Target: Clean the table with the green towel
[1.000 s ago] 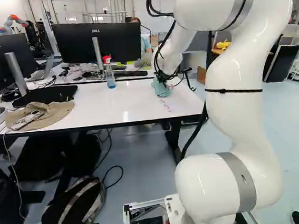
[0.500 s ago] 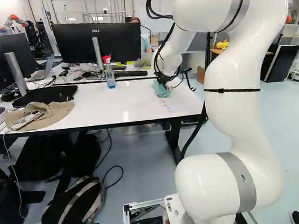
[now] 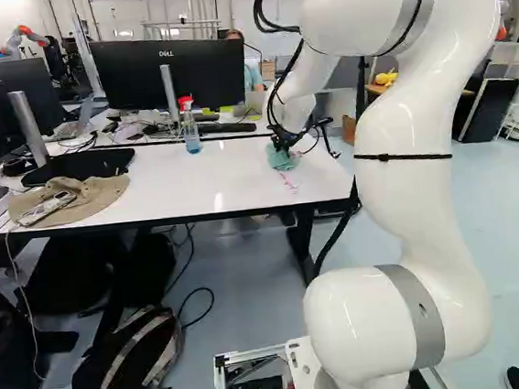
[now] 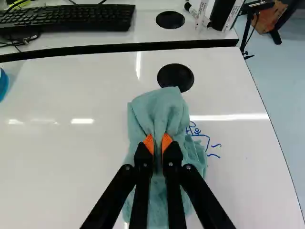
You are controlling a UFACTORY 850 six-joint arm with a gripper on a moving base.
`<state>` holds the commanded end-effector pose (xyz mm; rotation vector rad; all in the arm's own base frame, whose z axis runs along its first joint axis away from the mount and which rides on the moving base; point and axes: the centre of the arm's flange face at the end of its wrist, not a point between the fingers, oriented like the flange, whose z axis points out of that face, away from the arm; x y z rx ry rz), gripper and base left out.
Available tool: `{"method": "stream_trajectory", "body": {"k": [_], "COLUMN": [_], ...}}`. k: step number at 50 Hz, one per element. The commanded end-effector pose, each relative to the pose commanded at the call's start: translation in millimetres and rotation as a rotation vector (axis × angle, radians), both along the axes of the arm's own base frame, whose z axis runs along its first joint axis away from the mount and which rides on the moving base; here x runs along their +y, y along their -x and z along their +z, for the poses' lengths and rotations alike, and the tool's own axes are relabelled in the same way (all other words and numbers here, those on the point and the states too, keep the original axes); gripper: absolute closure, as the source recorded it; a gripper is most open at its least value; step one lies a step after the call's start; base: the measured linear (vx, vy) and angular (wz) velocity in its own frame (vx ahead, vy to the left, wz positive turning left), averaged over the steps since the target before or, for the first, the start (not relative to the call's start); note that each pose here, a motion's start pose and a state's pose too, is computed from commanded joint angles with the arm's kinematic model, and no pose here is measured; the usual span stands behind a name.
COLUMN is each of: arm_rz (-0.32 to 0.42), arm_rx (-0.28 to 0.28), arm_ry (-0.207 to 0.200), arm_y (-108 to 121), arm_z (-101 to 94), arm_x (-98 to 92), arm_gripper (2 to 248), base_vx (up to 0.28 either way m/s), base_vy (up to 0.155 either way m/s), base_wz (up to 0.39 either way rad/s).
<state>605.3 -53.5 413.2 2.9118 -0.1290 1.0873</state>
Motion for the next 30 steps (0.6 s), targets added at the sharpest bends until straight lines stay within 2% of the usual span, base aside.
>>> {"method": "stream_trajectory", "body": {"k": [17,30], "arm_rz": [0.000,0.000], "arm_rx": [0.061,0.062], "arm_ry": [-0.005,-0.005], "arm_y": [4.3,4.3], "arm_z": [-3.5,-3.5], "arm_x": [0.4,0.4], "arm_gripper": [212,212], "base_vx": [0.000,0.000], "base_vy": [0.000,0.000], "base_wz": [0.000,0.000]}}
